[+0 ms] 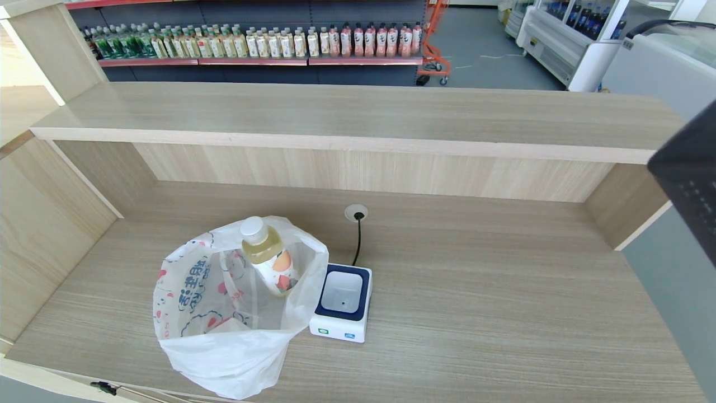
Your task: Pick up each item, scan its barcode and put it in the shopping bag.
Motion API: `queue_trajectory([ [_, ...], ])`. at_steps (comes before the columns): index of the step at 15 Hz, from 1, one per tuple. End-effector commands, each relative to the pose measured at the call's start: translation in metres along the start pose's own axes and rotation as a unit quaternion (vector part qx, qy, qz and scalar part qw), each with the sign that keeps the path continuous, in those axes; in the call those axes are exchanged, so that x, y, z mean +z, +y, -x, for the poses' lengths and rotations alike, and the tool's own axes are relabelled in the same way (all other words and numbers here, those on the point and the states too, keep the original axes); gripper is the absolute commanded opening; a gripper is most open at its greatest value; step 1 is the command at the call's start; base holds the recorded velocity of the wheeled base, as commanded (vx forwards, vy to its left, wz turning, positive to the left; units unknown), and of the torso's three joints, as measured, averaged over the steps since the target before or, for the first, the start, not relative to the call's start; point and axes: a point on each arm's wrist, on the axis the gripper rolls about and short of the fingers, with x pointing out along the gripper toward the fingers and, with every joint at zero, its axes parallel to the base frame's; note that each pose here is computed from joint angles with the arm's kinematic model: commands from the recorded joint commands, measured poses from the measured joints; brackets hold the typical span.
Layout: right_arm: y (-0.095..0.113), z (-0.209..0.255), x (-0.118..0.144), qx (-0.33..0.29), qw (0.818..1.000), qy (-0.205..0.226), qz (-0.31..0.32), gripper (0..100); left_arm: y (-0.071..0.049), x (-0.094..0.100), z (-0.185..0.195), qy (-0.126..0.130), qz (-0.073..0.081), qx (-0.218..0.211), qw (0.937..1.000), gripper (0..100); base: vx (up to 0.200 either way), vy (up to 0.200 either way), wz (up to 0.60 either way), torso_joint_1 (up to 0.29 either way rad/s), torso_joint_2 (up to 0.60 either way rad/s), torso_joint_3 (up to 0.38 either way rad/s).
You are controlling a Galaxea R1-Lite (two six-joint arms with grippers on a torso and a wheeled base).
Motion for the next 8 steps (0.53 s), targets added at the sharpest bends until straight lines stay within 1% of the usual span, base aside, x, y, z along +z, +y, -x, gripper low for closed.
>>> queue_trajectory([
  [1,-0.009,0.006,0.004,-0.010,1.000,0.000,0.008,0,0.000,0.000,0.000,0.000,0.000,0.000,1.0000,100,0.000,0.000,0.00,0.000,0.00,0.000],
  [4,-0.013,0.009,0.007,-0.013,1.000,0.000,0.008,0,0.000,0.000,0.000,0.000,0.000,0.000,1.0000,100,0.000,0.000,0.00,0.000,0.00,0.000],
  [5,-0.019,0.013,0.011,-0.016,1.000,0.000,0.009,0,0.000,0.000,0.000,0.000,0.000,0.000,1.0000,100,0.000,0.000,0.00,0.000,0.00,0.000],
  [6,-0.026,0.018,0.016,-0.015,1.000,-0.002,0.001,0,0.000,0.000,0.000,0.000,0.000,0.000,1.0000,100,0.000,0.000,0.00,0.000,0.00,0.000],
  [8,-0.028,0.021,0.022,-0.012,1.000,-0.013,-0.018,0,0.000,0.000,0.000,0.000,0.000,0.000,1.0000,100,0.000,0.000,0.00,0.000,0.00,0.000],
])
